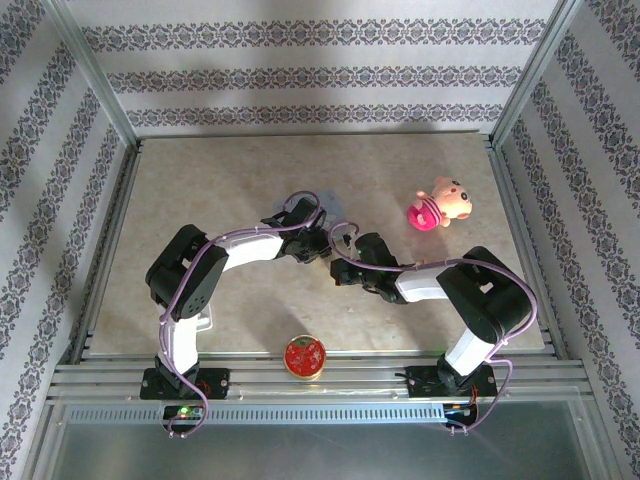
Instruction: Unlock the padlock with the key
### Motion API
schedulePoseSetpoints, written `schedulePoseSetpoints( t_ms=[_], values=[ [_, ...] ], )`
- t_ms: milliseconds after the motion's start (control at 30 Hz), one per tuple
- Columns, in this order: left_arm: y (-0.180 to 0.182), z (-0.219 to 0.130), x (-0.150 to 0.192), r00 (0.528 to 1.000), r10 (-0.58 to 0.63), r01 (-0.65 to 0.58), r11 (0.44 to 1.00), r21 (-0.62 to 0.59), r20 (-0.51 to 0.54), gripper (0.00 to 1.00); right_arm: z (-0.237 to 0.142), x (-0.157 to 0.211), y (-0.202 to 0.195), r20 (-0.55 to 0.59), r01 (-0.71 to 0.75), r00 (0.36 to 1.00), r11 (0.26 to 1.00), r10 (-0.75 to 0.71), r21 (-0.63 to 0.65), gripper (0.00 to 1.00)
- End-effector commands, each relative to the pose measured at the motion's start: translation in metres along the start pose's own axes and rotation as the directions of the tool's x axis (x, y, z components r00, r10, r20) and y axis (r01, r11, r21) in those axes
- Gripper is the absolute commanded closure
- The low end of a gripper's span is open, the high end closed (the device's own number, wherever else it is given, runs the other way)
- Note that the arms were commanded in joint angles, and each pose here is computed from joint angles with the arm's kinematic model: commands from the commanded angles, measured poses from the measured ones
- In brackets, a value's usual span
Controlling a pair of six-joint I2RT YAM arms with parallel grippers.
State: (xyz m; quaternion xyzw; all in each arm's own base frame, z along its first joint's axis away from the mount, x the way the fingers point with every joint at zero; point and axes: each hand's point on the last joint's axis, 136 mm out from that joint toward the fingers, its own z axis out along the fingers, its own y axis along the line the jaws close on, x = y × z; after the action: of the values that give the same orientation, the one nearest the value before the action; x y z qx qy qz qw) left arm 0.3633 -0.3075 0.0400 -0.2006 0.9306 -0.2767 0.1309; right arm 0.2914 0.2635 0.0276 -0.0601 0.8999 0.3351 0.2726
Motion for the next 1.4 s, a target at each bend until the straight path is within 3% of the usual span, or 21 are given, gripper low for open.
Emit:
schedulePoseSetpoints(
  t_ms=[0,333,567,1367],
  values=[
    [-0.014,0.002,-0.001,0.999,-0.022,0.024,0.998,0.055,-0.023,1.0,0.001,-0.014,0.006,0.06,0.035,0.998,0.999,-0.034,-0.019,1.0],
    [-0.012,0.003,0.01,0.996,-0.04,0.046,0.997,0.068,-0.082,1.0,-0.008,-0.026,-0.001,0.132,0.015,0.991,1.0,-0.013,-0.014,1.0],
    [-0.014,0.0,0.018,0.987,-0.061,0.076,0.992,0.099,-0.152,1.0,-0.014,-0.036,0.008,0.167,0.051,0.985,0.996,-0.037,-0.076,1.0],
    [-0.017,-0.011,0.029,0.97,-0.104,0.13,0.985,0.111,-0.218,1.0,-0.039,-0.035,0.01,0.079,-0.012,0.997,0.989,0.024,-0.145,1.0]
  ],
)
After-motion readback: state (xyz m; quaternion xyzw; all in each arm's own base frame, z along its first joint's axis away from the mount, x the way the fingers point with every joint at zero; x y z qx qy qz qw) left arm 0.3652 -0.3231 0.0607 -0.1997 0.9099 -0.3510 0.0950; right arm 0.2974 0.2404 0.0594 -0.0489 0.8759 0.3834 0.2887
